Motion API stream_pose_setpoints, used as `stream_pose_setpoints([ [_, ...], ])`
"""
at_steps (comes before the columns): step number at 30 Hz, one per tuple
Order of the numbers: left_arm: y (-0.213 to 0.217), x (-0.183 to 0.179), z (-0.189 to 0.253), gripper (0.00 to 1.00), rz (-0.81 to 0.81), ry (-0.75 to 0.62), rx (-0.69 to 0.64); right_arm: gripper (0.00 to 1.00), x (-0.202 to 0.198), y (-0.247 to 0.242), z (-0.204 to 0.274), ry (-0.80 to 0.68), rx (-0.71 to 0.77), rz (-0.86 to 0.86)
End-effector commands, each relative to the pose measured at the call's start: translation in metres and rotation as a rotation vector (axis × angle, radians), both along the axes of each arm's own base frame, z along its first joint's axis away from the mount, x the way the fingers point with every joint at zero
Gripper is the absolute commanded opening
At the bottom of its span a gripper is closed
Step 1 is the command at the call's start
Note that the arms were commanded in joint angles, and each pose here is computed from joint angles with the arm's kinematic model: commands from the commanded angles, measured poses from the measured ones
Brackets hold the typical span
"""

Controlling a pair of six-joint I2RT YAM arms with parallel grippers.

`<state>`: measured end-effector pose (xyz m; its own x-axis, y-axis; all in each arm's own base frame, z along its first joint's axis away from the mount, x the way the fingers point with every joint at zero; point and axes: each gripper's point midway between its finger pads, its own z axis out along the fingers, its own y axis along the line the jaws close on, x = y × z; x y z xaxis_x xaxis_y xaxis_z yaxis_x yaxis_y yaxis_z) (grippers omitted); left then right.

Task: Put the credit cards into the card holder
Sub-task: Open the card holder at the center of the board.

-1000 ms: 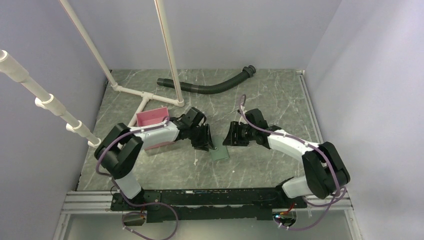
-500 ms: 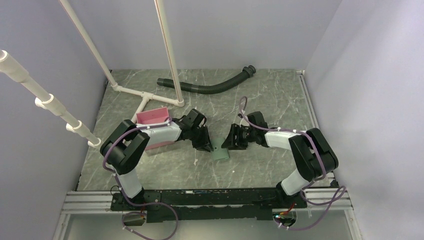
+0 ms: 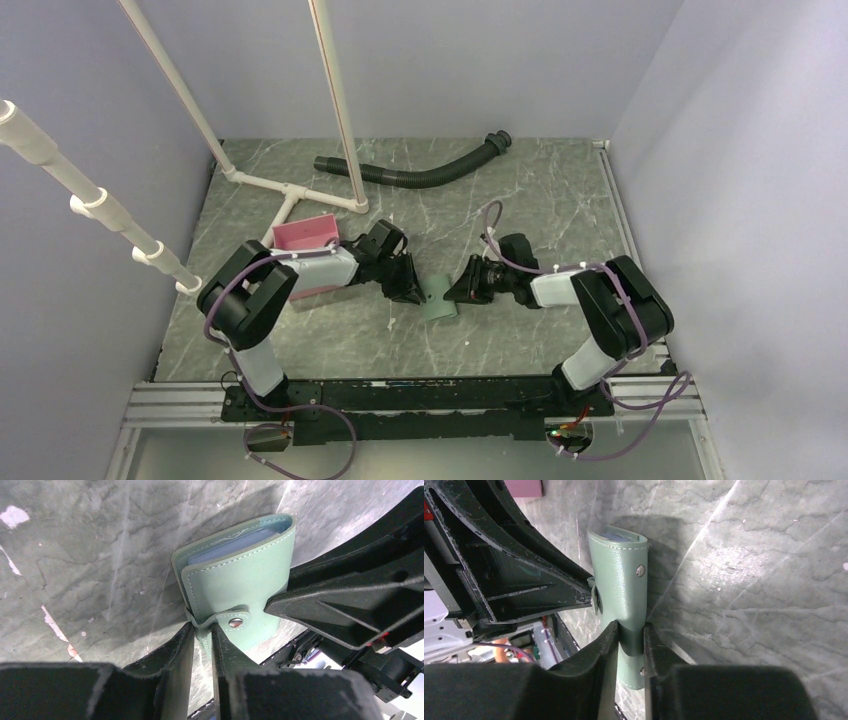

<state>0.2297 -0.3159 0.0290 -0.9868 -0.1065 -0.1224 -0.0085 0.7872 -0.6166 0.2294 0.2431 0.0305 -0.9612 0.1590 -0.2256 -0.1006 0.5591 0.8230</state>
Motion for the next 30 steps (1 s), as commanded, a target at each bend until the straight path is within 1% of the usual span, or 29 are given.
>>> stream_pose_setpoints([
  [1,0.01,-0.003,-0.023,0.27,-0.012,-0.038,0.079,0.13,0.006,0.038,0.043,-0.184,0.047,0.071],
  [3,0.009,-0.001,-0.015,0.31,-0.014,-0.043,0.081,0.01,0.012,0.036,0.044,-0.219,-0.024,0.022],
  [5,0.01,0.001,-0.005,0.38,0.002,-0.055,0.075,0.0,0.019,0.029,0.041,-0.259,-0.141,-0.025],
  [8,0.012,0.004,0.014,0.55,0.032,-0.09,0.06,0.0,0.024,0.017,0.043,-0.346,-0.325,-0.069],
  [9,0.014,0.006,0.018,0.56,0.042,-0.1,0.07,0.0,0.021,0.013,0.042,-0.352,-0.378,-0.076],
  [11,0.018,0.009,0.024,0.52,0.075,-0.103,0.096,0.0,0.021,0.009,0.045,-0.358,-0.428,-0.107],
  [13,0.017,0.013,0.029,0.49,0.104,-0.106,0.09,0.0,0.021,0.009,0.048,-0.368,-0.46,-0.128],
  [18,0.004,0.022,0.048,0.52,0.157,-0.138,0.019,0.0,0.021,0.007,0.052,-0.386,-0.527,-0.178],
  [22,0.005,0.03,0.067,0.57,0.209,-0.193,-0.008,0.0,0.019,0.008,0.055,-0.392,-0.517,-0.179],
  [26,-0.002,0.033,0.075,0.6,0.213,-0.195,-0.048,0.0,0.018,0.009,0.053,-0.382,-0.51,-0.182],
  [30,-0.01,0.032,0.063,0.56,0.186,-0.145,-0.03,0.0,0.019,0.01,0.057,-0.385,-0.5,-0.195],
])
